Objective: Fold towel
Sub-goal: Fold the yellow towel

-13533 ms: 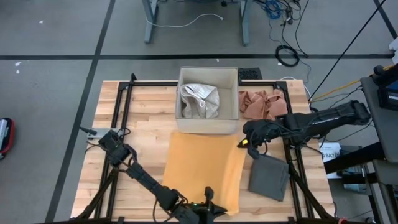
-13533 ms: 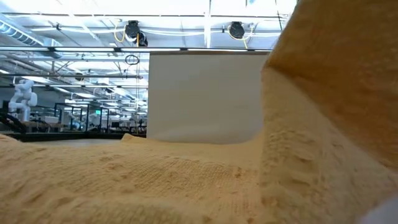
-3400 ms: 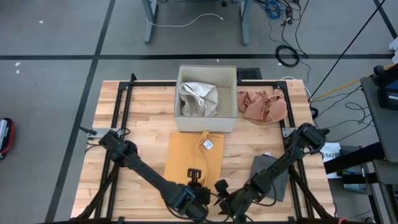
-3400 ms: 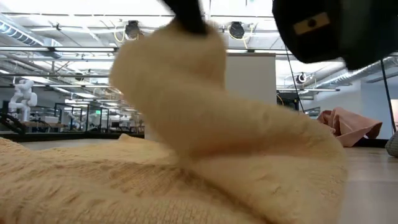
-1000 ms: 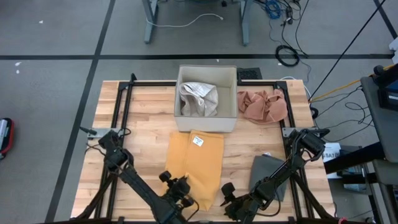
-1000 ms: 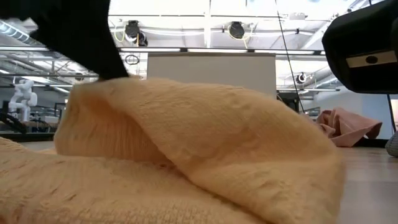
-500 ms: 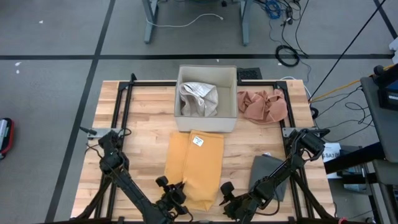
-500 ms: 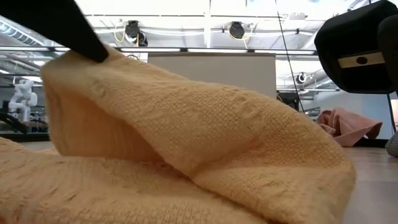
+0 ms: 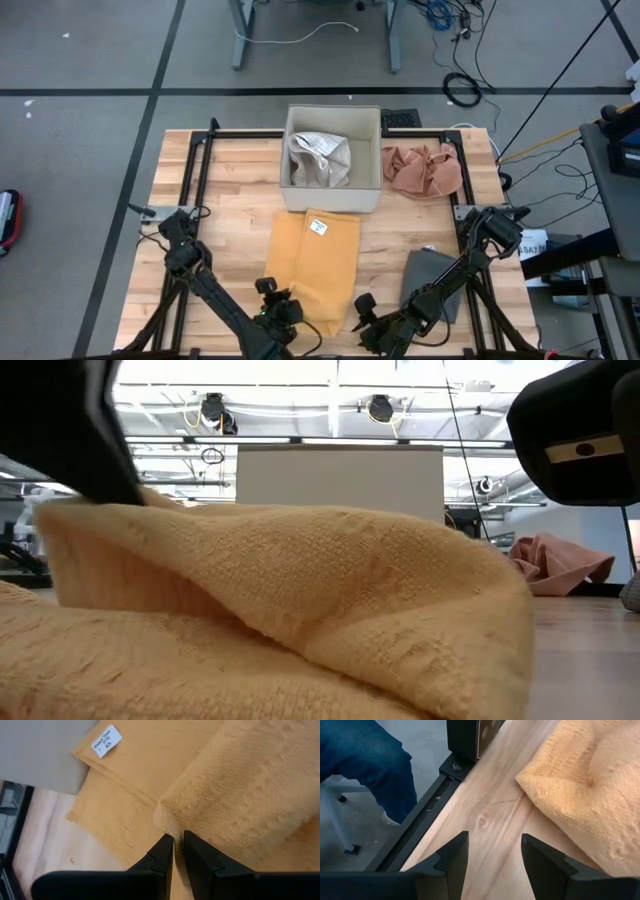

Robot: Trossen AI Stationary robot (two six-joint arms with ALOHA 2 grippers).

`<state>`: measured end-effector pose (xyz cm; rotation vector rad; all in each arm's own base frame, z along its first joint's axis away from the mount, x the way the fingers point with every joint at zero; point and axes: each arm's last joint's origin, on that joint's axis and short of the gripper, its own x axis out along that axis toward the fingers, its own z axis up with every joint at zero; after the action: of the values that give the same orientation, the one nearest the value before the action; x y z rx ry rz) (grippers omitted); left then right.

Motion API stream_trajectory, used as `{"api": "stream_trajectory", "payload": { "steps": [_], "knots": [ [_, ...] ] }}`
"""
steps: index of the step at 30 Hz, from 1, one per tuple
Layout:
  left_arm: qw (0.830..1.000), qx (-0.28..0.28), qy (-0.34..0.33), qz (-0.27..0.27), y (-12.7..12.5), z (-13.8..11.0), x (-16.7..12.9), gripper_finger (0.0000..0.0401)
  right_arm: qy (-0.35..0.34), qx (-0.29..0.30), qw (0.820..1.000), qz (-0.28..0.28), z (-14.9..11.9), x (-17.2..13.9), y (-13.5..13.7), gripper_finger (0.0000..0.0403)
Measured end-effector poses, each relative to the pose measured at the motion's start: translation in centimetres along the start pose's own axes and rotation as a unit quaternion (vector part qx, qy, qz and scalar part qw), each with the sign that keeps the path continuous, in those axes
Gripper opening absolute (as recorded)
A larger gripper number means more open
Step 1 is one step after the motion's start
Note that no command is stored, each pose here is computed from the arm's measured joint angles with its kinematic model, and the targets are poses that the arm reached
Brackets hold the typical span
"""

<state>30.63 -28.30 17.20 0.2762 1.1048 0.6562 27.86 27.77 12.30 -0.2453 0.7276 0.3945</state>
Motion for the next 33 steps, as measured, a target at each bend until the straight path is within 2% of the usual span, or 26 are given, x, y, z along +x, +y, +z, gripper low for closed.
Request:
{"api": "stream_trajectory", "payload": {
  "steps": [6,12,18,28,30,33],
  "knots": [
    [0.999,0.008,-0.044,-0.005,-0.6,-0.3,-0.6,0.0068,-0.001,0.0,1.0,0.0,0.0,0.0,0.0,0.0169],
    [0.999,0.001,-0.052,-0.009,-0.9,-1.2,-1.4,0.0142,-0.001,-0.001,1.0,0.0,0.0,0.0,0.0,0.0169],
    [0.996,-0.026,-0.079,0.024,0.2,-2.0,-2.5,0.0198,-0.003,0.0,1.0,0.001,0.1,0.0,0.0,0.0169],
    [0.996,-0.012,-0.091,0.022,0.3,-2.5,-3.5,0.0213,-0.003,0.004,1.0,0.003,0.1,0.0,0.1,0.0169],
    [0.994,0.011,-0.105,0.004,-0.2,-2.5,-4.1,0.0213,-0.003,0.003,1.0,0.003,0.1,0.0,0.1,0.0169],
    [0.984,0.06,-0.151,-0.066,-2.2,-2.2,-5.2,0.0213,-0.004,0.003,1.0,0.003,0.1,0.0,0.1,0.0169]
  ]
}}
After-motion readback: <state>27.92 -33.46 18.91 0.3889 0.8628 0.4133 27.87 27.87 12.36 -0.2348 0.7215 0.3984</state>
